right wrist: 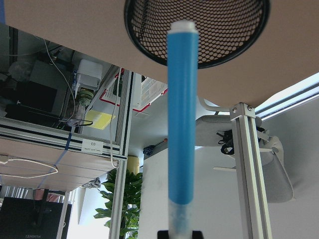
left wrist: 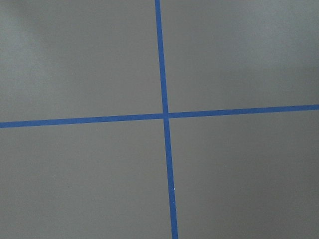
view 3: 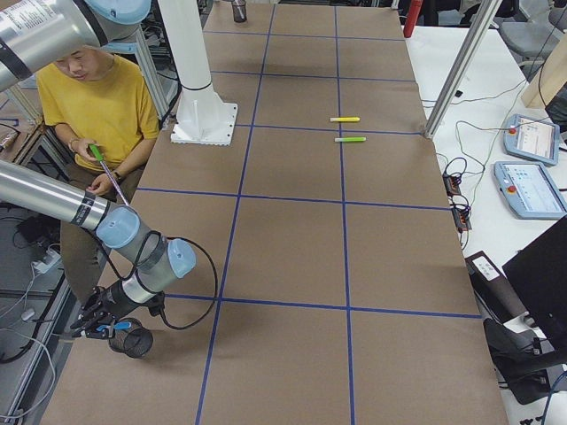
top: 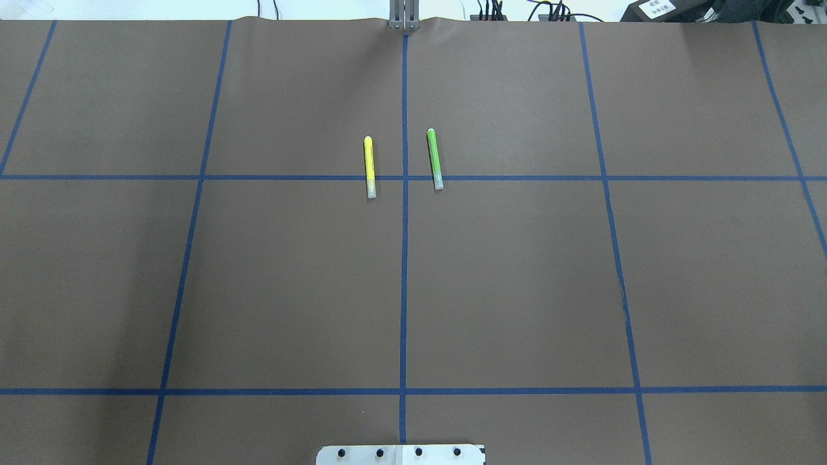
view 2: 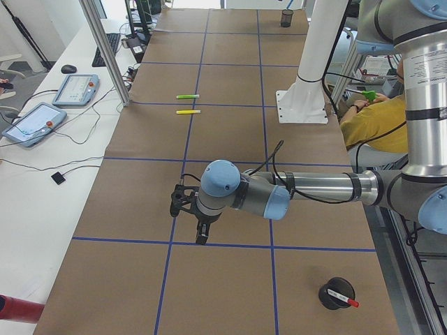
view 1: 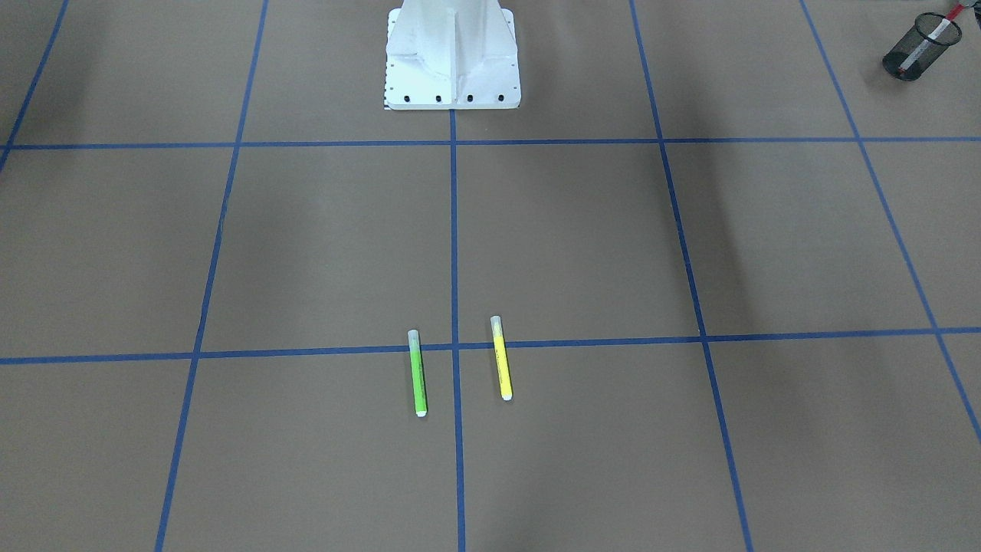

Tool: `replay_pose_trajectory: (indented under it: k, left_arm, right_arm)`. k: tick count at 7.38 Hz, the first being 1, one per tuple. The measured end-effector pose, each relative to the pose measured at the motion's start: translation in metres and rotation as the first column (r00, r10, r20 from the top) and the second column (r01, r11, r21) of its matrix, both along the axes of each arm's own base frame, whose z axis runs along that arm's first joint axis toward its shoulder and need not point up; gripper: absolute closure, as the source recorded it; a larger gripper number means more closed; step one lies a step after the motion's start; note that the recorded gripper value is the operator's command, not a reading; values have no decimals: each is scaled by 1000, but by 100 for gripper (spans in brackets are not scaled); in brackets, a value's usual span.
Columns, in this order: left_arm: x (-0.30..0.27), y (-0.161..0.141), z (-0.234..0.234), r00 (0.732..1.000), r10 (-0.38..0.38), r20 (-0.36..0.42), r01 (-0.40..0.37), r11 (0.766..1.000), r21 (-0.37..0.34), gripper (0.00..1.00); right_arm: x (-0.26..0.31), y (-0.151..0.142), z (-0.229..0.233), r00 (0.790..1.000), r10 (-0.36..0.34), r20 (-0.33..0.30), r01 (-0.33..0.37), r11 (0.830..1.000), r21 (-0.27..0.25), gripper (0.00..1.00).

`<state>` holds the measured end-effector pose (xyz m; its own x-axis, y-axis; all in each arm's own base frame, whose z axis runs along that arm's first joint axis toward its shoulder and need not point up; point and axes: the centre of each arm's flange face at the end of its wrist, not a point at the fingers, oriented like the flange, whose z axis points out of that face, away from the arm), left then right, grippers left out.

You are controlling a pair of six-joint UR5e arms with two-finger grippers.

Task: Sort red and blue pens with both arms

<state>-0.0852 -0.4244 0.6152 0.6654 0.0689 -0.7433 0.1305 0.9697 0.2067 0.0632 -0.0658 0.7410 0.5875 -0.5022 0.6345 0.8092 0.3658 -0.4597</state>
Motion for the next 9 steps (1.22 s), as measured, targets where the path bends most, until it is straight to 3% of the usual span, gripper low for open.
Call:
replay_pose_trajectory:
  k: [9]
  left_arm:
    - [0,1,0,1000,0,0,0,1000,6,0]
  right_arm:
    - [1,0,6,1000,-7,-8,7,1000,-3,100]
